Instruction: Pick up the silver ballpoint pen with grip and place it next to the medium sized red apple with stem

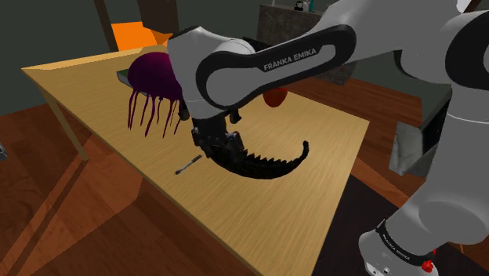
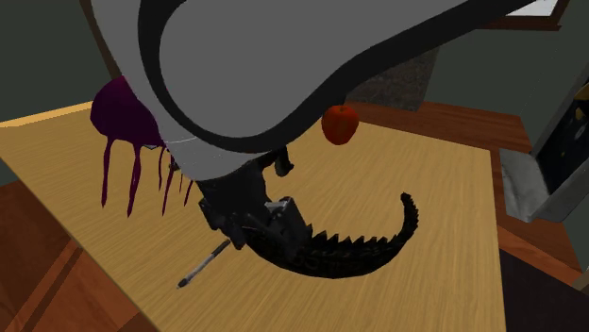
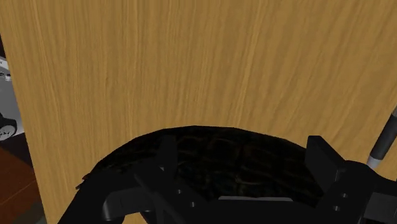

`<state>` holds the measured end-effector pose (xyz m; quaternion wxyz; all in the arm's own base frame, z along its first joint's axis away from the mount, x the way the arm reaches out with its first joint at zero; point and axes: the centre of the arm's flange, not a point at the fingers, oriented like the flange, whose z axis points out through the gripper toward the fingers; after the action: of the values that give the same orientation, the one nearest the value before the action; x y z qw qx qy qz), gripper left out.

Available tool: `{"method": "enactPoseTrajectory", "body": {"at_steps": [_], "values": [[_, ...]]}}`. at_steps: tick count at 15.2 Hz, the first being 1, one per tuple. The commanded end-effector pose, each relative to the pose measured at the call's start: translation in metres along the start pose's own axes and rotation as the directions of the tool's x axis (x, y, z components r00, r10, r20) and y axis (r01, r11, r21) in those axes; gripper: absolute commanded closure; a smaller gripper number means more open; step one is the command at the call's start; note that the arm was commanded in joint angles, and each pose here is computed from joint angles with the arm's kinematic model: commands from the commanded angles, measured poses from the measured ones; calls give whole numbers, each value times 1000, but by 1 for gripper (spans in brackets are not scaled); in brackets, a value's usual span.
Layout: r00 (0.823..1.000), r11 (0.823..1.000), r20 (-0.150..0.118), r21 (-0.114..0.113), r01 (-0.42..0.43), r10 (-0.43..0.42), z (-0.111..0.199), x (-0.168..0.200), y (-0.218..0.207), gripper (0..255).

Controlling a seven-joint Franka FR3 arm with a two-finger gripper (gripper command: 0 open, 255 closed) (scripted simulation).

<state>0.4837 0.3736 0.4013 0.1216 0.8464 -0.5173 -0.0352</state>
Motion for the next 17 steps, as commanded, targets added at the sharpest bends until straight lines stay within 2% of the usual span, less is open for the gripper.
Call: {"method": "enactPoseTrajectory", "body": {"at_steps": [1, 4, 11, 17], "values": [[994, 975, 99, 212, -72, 52, 0, -10, -56, 0], [987, 969, 117, 208, -136, 113, 3, -12, -88, 0], [987, 969, 117, 208, -136, 113, 39, -16, -96, 0], [987, 969, 117, 208, -136, 113, 42, -16, -96, 0]]}}
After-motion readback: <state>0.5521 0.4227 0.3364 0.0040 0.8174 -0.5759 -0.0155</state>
